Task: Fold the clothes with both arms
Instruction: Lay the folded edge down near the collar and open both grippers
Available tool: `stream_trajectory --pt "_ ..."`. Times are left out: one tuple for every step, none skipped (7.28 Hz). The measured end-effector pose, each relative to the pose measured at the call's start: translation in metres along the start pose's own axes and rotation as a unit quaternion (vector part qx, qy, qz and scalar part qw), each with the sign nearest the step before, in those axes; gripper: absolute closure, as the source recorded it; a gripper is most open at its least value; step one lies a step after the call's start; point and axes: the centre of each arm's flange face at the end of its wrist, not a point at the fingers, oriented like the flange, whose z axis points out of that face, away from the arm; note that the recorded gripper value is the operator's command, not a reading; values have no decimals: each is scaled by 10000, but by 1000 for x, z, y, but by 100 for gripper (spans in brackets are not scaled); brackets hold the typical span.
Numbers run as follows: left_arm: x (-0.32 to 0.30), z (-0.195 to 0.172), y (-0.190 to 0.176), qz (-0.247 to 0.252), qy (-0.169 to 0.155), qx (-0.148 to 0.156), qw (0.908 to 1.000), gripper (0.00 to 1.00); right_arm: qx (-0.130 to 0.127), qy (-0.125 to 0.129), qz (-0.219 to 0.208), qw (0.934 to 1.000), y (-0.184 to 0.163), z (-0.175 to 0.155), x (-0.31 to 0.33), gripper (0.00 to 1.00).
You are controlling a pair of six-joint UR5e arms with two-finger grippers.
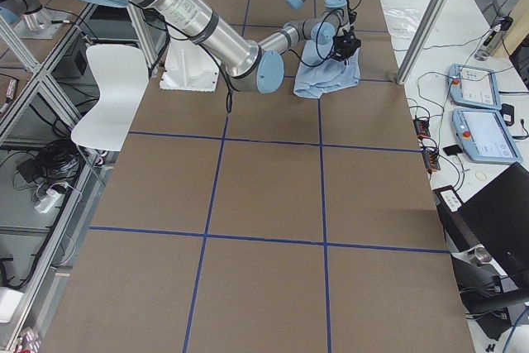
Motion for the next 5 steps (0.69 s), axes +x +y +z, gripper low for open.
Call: stream_trajectory --pt "1 8 -2 19 -47 12 10000 24 12 -26 -8 10000 -3 8 -1 0" --pt "3 14 -2 70 -71 11 9999 0 -23 -81 -31 10000 -4 13 -2 0" --pt "3 17 -2 169 -81 9 9998 0 -65 -140 -69 9999 -2 14 -5 0" --pt "2 18 -2 242 -82 9 9997 0 -81 -195 -138 9997 -3 12 -10 0" --pt "1 17 -4 297 -48 6 9995 0 -64 -240 -281 9993 -11 8 -18 0"
